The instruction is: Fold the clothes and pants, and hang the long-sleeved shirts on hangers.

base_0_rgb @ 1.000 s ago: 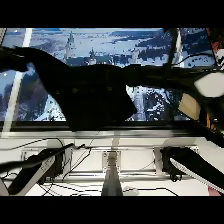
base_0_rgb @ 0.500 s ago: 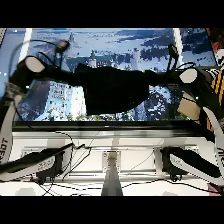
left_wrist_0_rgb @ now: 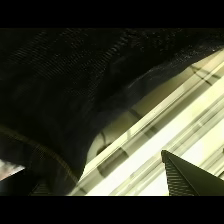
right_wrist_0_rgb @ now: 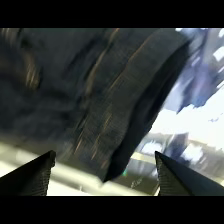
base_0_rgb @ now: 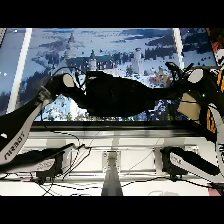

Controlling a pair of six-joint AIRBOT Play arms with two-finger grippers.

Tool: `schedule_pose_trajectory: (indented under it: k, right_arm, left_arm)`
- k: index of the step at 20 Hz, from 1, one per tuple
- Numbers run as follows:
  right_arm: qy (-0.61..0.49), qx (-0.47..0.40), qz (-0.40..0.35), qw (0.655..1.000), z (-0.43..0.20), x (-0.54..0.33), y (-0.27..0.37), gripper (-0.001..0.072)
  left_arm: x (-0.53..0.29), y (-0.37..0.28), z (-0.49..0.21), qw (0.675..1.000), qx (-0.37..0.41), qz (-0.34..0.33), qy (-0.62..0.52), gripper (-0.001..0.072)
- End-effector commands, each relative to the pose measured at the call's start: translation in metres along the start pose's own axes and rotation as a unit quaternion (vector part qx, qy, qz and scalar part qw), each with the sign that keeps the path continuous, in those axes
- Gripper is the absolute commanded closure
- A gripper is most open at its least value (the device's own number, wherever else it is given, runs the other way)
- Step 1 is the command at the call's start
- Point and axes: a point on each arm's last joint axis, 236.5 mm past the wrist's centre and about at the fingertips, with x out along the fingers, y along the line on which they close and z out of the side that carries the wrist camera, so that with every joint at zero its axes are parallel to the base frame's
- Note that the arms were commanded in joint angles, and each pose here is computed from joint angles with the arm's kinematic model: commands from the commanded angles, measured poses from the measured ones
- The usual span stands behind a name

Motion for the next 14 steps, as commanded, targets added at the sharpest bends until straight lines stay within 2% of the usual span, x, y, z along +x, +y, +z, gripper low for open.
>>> schedule_pose_trajectory:
  k: [1,5,9,11,14]
  right_arm:
    - [-0.072,0.050,-0.034,0.996,0.035,-0.002,-0.021,0.0014]
    - [-0.015,0.120,-0.001,0.993,0.029,0.021,-0.039,0.0020]
    - [0.044,0.115,0.097,0.988,0.014,0.030,-0.030,0.0019]
    - [0.061,0.094,0.101,0.989,0.008,0.042,-0.033,0.0017]
    - [0.040,0.121,0.110,0.986,0.024,0.063,-0.038,0.0018]
  left_arm:
    - [0.016,-0.006,0.001,1.000,-0.004,-0.006,0.006,0.0010]
    - [0.015,-0.005,0.000,1.000,-0.003,-0.005,0.008,0.0011]
    - [0.014,-0.003,-0.001,1.000,-0.007,-0.006,0.010,0.0011]
    - [0.013,0.000,-0.001,1.000,-0.012,-0.006,0.007,0.0011]
    - [0.012,0.002,0.000,1.000,-0.014,-0.005,0.006,0.0012]
